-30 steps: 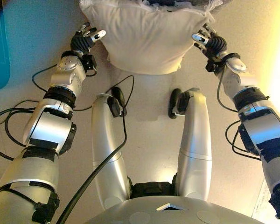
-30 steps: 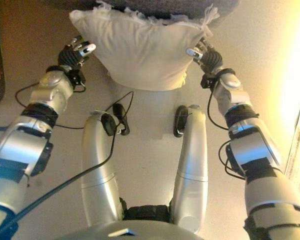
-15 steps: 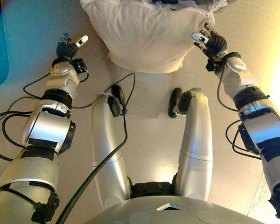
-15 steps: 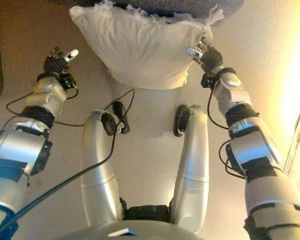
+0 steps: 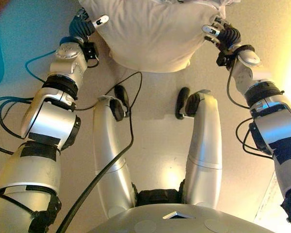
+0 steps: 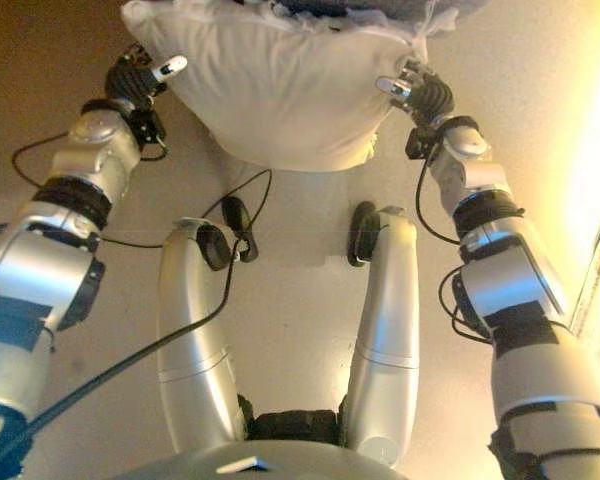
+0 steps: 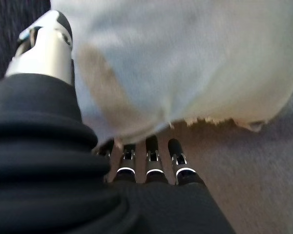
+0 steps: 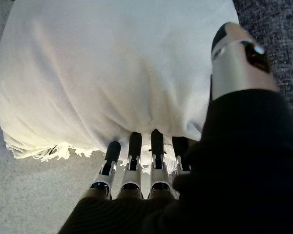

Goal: Pick up the cushion and take it to the sofa

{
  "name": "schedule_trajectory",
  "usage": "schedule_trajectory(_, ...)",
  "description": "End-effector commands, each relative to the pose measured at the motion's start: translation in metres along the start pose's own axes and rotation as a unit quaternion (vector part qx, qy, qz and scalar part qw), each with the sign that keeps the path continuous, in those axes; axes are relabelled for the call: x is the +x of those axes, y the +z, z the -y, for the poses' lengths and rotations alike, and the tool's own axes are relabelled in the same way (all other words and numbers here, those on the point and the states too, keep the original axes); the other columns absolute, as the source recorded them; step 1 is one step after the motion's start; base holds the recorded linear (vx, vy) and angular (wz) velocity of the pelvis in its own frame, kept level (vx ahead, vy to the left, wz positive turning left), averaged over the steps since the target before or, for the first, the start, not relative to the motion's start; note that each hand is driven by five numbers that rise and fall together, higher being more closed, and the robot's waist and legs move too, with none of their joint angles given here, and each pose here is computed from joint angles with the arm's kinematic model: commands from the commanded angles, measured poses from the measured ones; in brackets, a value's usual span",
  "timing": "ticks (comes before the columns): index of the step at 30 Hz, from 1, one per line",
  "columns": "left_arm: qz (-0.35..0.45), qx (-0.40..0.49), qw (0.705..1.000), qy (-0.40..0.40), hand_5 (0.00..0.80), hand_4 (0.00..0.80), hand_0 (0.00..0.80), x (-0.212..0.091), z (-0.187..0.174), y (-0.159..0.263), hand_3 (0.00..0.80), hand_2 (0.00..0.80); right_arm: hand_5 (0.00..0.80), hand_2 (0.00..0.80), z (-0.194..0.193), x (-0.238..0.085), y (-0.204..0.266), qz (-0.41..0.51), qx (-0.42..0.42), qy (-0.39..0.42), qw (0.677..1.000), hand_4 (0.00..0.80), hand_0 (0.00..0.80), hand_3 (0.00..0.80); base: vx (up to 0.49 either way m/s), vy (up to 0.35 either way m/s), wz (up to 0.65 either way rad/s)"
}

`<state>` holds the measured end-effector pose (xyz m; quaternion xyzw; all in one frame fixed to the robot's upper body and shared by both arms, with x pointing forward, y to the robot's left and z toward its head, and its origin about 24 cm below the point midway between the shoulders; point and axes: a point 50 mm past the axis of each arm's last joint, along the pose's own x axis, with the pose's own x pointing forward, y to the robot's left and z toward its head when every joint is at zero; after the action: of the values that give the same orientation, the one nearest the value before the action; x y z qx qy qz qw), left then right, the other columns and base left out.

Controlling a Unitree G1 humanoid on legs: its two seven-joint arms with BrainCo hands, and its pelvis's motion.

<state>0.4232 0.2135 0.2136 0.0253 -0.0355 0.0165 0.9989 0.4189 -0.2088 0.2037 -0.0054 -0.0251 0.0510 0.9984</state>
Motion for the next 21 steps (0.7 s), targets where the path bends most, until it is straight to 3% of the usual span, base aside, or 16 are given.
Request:
schedule_trajectory(1, 0.046, -0.019, 0.997, -0.053, 0.0, 0.0, 0.0, 0.004, 0.012, 0.032, 0.0, 0.0, 0.0, 0.0, -0.029, 0.011, 0.037, 0.047, -0.034, 0.048, 0.997, 0.0, 0.0, 0.0, -0.021, 0.052, -0.04)
schedule_trajectory(11, 0.044, -0.006, 0.997, -0.067, 0.0, 0.0, 0.0, 0.007, 0.028, 0.045, 0.0, 0.0, 0.0, 0.0, -0.071, 0.015, 0.057, 0.063, -0.106, 0.122, 0.985, 0.0, 0.0, 0.0, -0.013, 0.028, -0.04)
schedule_trajectory(13, 0.048, -0.004, 0.996, -0.069, 0.0, 0.0, 0.0, 0.008, 0.029, 0.046, 0.0, 0.0, 0.8, 0.8, -0.078, 0.015, 0.058, 0.063, -0.113, 0.138, 0.982, 0.8, 0.8, 0.8, 0.0, 0.0, 0.0)
schedule_trajectory(14, 0.05, -0.003, 0.996, -0.074, 0.251, 0.251, 0.251, 0.008, 0.03, 0.047, 0.251, 0.251, 0.8, 0.8, -0.082, 0.015, 0.06, 0.064, -0.112, 0.147, 0.981, 0.8, 0.8, 0.8, 0.0, 0.0, 0.0)
schedule_trajectory(15, 0.055, -0.003, 0.995, -0.083, 0.612, 0.612, 0.612, 0.007, 0.033, 0.049, 0.612, 0.612, 0.8, 0.8, -0.085, 0.015, 0.06, 0.066, -0.111, 0.155, 0.98, 0.8, 0.8, 0.8, 0.0, 0.0, 0.0)
schedule_trajectory(16, 0.06, -0.003, 0.994, -0.091, 0.8, 0.8, 0.8, 0.007, 0.035, 0.051, 0.8, 0.8, 0.8, 0.8, -0.087, 0.015, 0.062, 0.067, -0.109, 0.16, 0.979, 0.8, 0.8, 0.8, 0.0, 0.0, 0.0)
schedule_trajectory(21, 0.077, -0.003, 0.992, -0.1, 0.8, 0.8, 0.8, 0.007, 0.044, 0.059, 0.8, 0.8, 0.8, 0.8, -0.098, 0.015, 0.066, 0.075, -0.115, 0.172, 0.976, 0.8, 0.8, 0.8, 0.0, 0.0, 0.0)
